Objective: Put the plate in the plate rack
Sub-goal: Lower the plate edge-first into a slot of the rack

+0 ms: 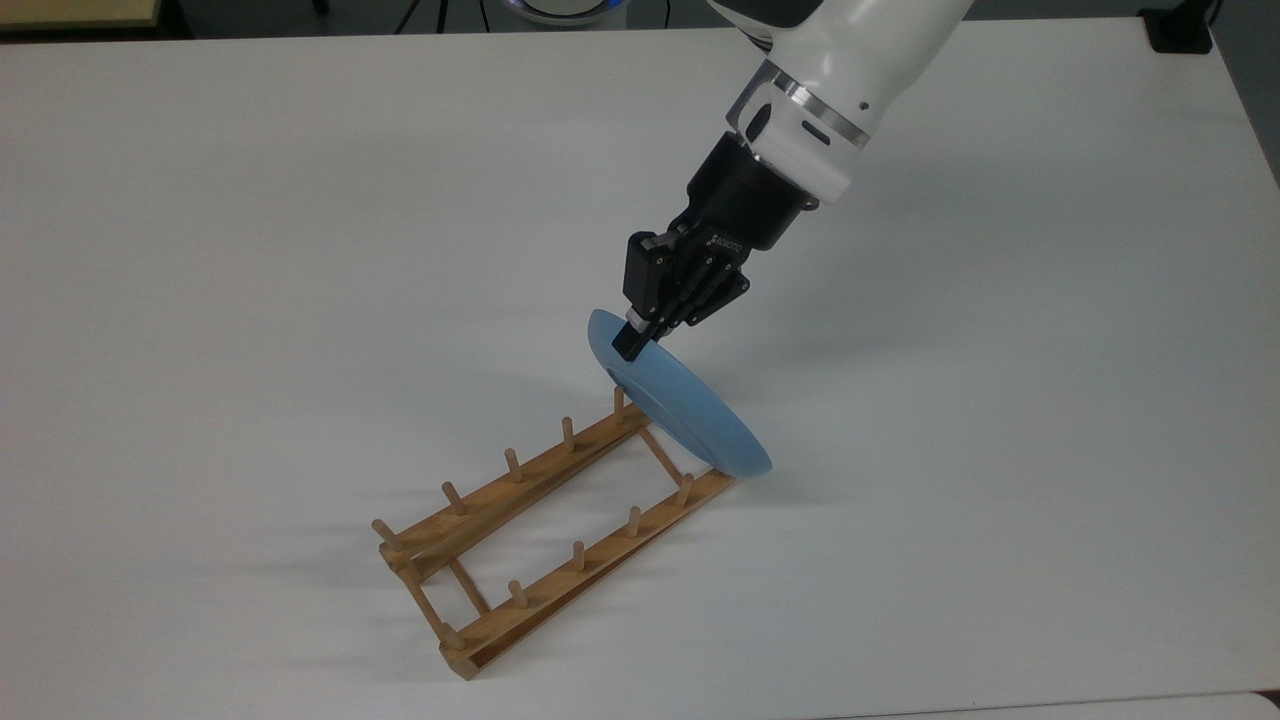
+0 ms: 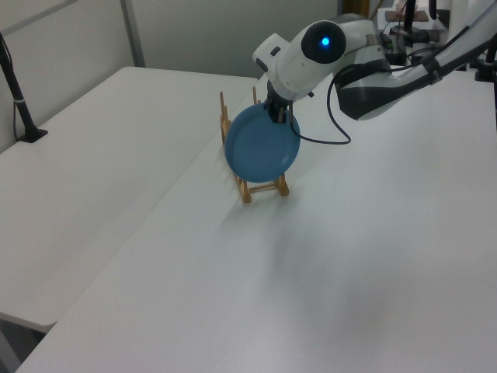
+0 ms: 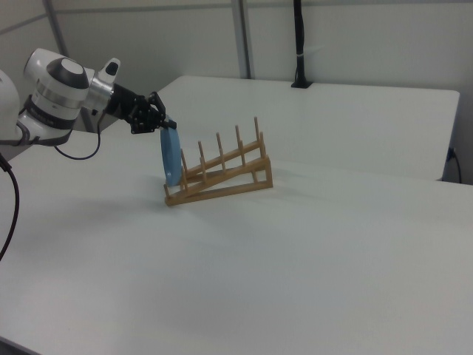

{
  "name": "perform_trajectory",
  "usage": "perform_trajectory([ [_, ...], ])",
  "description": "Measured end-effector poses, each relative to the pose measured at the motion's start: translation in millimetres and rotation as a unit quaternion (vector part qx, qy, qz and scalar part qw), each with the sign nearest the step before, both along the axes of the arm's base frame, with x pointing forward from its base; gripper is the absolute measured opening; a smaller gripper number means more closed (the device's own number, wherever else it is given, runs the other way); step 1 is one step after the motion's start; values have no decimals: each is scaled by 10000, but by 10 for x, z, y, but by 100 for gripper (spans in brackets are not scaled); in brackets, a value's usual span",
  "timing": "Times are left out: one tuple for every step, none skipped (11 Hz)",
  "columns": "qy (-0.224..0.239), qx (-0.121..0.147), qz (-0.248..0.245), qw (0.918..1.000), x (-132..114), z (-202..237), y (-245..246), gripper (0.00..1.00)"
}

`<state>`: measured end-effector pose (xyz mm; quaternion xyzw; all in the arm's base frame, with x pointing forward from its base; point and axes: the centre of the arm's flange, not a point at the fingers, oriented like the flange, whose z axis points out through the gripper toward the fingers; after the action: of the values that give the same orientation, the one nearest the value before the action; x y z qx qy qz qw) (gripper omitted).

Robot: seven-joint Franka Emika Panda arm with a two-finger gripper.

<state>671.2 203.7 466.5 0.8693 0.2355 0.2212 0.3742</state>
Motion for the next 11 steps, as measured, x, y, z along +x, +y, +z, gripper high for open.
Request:
perform_trajectory([
  [-128,14,-39,9999,-7,28,21,6],
  [-188,-12,-85,9998,-38,61,66,6],
  [-207,-45,-182,9996,-97,90,146,6],
  [-232,-76,-245,9994,-156,109,241,6],
  [-263,-155,-321,9990,-217,114,332,6],
  [-251,-308,-400,9984,-280,109,408,6],
  [-261,-414,-506,9975,-346,106,482,6],
  [-307,-448,-584,9968,-386,109,533,6],
  [-383,-452,-629,9963,-393,115,543,6],
  [-439,-471,-664,9957,-377,122,510,6],
  [-465,-505,-699,9952,-350,128,447,6],
])
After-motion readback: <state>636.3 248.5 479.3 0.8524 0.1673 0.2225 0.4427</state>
